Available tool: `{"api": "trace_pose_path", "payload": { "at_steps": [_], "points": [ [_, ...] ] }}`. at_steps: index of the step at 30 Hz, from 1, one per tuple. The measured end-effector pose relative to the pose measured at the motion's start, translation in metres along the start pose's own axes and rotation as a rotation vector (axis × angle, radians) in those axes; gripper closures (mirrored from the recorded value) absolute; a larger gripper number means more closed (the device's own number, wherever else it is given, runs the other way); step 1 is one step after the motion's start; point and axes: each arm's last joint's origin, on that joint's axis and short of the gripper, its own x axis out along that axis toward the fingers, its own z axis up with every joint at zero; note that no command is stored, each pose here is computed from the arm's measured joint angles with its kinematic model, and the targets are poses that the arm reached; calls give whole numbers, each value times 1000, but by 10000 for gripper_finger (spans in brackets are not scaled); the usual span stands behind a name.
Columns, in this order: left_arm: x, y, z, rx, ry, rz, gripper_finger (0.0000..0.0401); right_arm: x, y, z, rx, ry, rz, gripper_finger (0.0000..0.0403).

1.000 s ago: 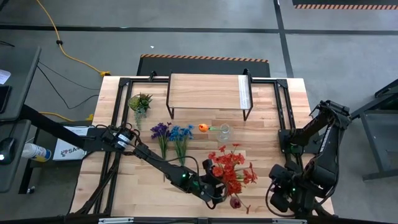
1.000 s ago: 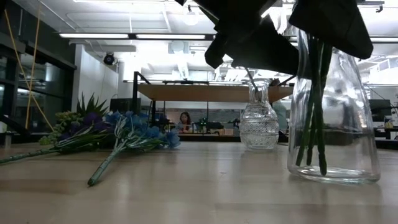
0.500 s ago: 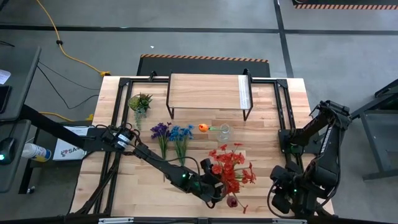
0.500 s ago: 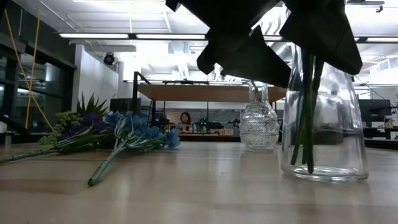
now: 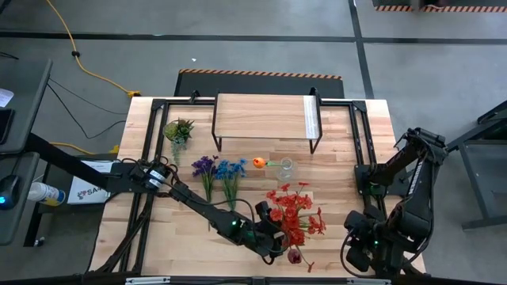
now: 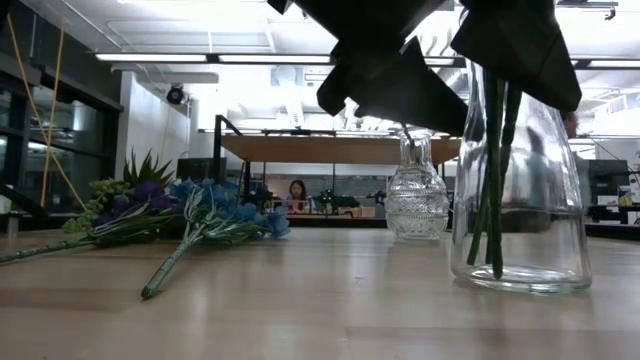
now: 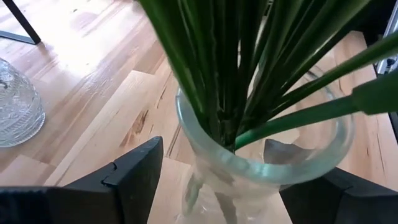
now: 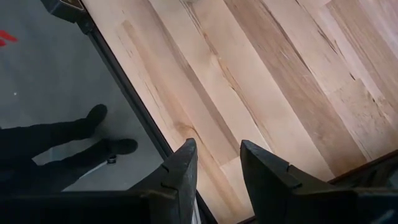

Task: Pick and place flowers into a vace then onto a shelf
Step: Move the bottom transparent vase to the bottom center of the table, then put the blue flowers into the top transparent vase

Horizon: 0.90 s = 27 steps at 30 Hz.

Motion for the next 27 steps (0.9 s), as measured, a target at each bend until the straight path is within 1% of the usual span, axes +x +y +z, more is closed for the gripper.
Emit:
{"api": "trace_pose_path", "payload": {
  "at_steps": [9, 14, 21, 27],
  "points": [
    [-4, 0, 4, 10, -2, -10, 79, 0, 0, 0, 3, 1, 2, 289],
    [-15, -2, 9, 66, -2, -7, 79, 0, 0, 0, 3, 3, 3, 289],
    [-37, 4, 12, 153, 76, 38, 80, 0, 0, 0, 3, 3, 3, 289],
    [-68, 2, 21, 173, 112, 15, 80, 0, 1, 0, 3, 3, 5, 289]
  ]
}}
